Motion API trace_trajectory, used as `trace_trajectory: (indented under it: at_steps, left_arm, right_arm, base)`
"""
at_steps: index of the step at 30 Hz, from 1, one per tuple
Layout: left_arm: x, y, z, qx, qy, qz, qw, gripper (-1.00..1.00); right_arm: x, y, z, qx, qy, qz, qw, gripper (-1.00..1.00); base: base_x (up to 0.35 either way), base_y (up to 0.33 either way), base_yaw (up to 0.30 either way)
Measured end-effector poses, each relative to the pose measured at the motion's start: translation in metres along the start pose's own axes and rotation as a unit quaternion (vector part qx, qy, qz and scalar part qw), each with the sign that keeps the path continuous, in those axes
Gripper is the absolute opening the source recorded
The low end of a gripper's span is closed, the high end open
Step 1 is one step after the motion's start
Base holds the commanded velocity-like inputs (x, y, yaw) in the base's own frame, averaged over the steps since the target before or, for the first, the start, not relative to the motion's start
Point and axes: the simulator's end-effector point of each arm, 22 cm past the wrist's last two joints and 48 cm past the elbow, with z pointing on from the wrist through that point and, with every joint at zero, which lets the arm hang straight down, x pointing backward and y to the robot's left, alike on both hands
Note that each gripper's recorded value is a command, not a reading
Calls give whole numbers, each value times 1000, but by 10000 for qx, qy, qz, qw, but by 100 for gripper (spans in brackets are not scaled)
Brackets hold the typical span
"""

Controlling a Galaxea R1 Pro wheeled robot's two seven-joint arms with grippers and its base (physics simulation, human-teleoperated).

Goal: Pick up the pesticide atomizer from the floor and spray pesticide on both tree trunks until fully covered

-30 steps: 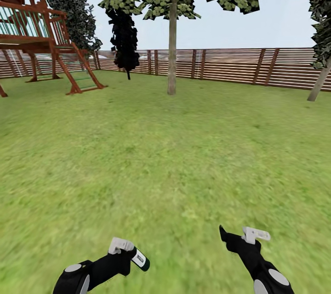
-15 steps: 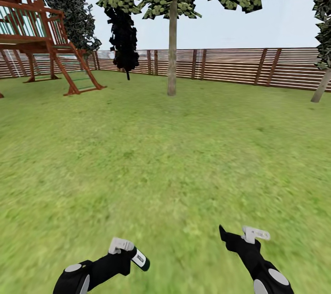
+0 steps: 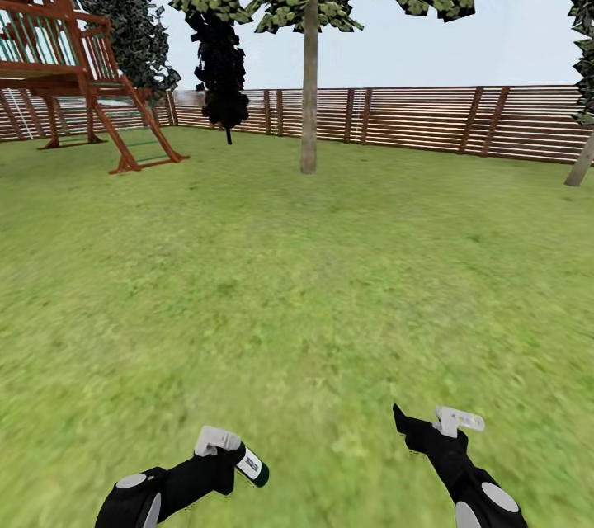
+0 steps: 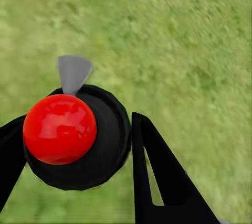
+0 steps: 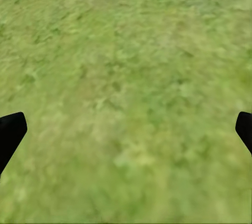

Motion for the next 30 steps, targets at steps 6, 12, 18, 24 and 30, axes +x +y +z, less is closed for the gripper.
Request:
trace_trajectory:
  at_steps: [6, 12, 18, 24, 30]
  left_arm:
    - [0, 0, 0, -4, 2, -4, 10000, -100]
    - [0, 0, 0, 0, -1, -8, 10000, -100]
    - [0, 1, 0, -6, -1, -15, 10000, -100]
    - [1, 1, 0, -4, 1, -15, 10000, -100]
    - [0, 0, 0, 13, -2, -18, 10000, -100]
  right_arm:
    - [0, 0, 0, -3, -4, 0, 10000, 100]
    - [0, 1, 0, -7, -5, -1, 10000, 100]
    - [0, 1, 0, -10, 0, 1, 10000, 100]
    - [0, 1, 0, -10, 0, -1, 10000, 100]
    - [-1, 0, -1, -7, -14, -6, 10000, 100]
  base:
    - [342, 0, 0]
    - [342, 0, 0]
    - [342, 0, 0]
    - [342, 0, 0]
    - [342, 0, 0]
